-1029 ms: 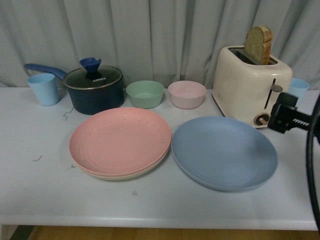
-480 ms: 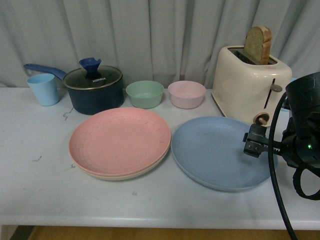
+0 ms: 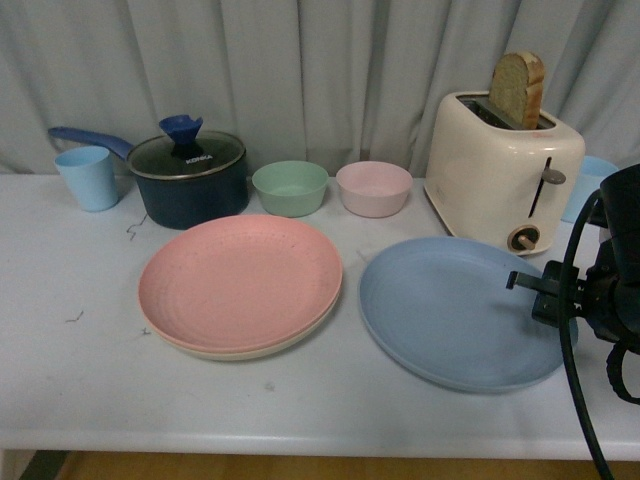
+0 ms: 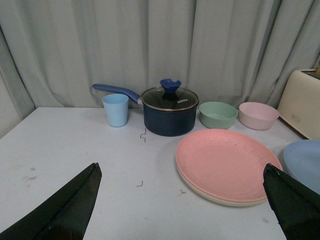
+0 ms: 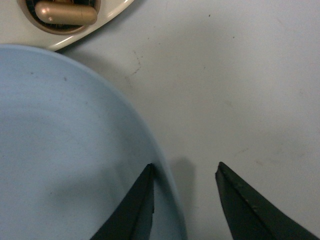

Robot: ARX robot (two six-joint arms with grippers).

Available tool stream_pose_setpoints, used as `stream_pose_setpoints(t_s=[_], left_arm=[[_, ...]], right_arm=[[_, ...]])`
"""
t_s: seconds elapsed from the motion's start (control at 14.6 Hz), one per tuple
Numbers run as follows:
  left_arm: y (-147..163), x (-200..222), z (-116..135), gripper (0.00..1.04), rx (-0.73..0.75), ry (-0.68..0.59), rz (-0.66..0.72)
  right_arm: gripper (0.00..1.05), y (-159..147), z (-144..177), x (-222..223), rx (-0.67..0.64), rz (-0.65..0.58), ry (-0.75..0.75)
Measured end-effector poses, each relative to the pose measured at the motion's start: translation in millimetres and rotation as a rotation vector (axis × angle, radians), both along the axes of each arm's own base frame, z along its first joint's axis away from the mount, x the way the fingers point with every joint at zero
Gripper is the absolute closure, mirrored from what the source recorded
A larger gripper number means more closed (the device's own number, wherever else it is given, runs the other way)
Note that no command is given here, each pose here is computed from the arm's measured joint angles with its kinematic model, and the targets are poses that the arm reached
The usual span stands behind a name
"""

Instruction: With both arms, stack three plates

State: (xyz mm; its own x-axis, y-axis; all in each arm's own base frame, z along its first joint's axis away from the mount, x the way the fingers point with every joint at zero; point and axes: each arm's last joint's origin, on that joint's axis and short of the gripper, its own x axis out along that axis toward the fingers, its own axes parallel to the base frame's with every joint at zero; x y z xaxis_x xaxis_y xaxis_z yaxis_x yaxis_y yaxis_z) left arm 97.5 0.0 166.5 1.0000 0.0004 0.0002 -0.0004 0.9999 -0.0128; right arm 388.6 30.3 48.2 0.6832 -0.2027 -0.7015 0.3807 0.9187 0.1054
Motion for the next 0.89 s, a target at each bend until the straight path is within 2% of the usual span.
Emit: stream_pose_setpoints(t_s=[0.14,0.21,0.41,0.55,0.62,0.75,0.89], left_arm=[[0,0,0,0.07,0.0,0.0,0.0],[0,0,0,0.07,0.0,0.0,0.0],[0,0,0,0.07,0.0,0.0,0.0],[0,0,0,0.07,0.0,0.0,-0.001],[0,0,0,0.07,0.0,0.0,0.0],[0,0,0,0.07,0.0,0.0,0.0],[0,0,0,0.07,0.0,0.0,0.0]], right_arm=[[0.86,0,0,0,0.007,0.006,-0.001],[1.02,1,6,-10,0.071,0.057,-0.019],[1.02,-28,36,-46,0.191,0.05,-0.112],[1.02,-33,74,-68,0.29,0.045,-0.204],[1.02,-20,91,-70,0.316,0.074,-0.25],[1.02,28,116,-63,0.353,0.145,-0.292],[1.02,79,115,-47,0.358,0.176,-0.268]])
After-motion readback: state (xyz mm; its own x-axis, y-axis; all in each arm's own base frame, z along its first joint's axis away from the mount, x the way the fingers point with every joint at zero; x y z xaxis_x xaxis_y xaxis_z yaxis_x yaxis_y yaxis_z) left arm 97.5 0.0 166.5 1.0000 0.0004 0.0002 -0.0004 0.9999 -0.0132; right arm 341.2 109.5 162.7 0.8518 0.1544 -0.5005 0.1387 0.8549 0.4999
